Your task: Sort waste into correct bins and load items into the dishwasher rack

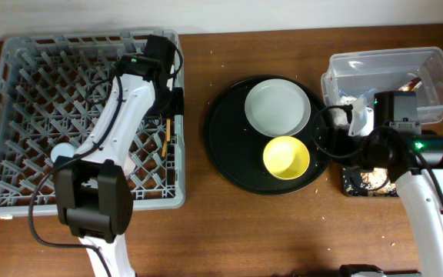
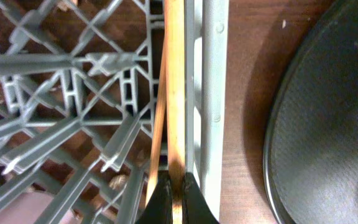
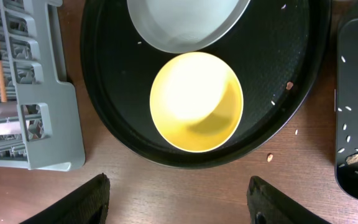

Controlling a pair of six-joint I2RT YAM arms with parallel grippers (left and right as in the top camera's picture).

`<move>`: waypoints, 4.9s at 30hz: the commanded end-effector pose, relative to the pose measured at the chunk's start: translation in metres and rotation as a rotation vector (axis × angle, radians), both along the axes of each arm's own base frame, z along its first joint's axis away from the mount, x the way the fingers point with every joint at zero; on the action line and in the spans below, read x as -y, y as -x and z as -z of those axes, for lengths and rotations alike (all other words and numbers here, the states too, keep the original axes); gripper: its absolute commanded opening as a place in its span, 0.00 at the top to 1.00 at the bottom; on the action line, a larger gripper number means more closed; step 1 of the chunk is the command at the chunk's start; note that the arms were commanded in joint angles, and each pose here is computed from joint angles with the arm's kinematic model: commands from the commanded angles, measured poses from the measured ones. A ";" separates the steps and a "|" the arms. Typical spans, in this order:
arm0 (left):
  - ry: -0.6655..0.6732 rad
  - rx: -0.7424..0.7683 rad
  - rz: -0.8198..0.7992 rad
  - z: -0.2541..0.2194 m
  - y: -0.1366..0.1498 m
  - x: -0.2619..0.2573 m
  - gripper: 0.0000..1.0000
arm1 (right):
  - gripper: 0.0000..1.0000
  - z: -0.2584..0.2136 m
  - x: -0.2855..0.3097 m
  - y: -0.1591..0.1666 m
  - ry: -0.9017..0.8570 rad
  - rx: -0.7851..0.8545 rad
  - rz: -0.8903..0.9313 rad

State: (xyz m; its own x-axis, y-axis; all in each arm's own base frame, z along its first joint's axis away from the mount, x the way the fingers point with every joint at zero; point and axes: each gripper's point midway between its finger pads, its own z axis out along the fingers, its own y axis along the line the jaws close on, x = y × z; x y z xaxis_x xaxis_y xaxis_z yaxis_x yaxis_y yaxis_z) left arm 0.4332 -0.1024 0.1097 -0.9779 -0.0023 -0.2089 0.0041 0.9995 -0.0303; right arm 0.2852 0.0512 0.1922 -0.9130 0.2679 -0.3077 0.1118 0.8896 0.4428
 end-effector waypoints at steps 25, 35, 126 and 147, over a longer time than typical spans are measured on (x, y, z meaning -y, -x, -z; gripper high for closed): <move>-0.087 0.038 0.117 -0.038 0.023 0.097 1.00 | 0.27 -0.002 0.000 0.001 -0.007 0.001 0.004; -1.231 0.191 -0.496 -0.094 -0.006 -0.238 1.00 | 0.26 -0.002 0.000 0.000 -0.007 0.001 0.004; -0.099 0.433 -0.104 -0.175 0.048 -0.019 0.24 | 0.25 -0.002 0.000 0.001 -0.001 0.006 -0.011; 0.025 0.400 0.163 -0.210 0.120 -0.006 0.01 | 0.02 0.001 -0.001 0.007 0.011 -0.014 -0.041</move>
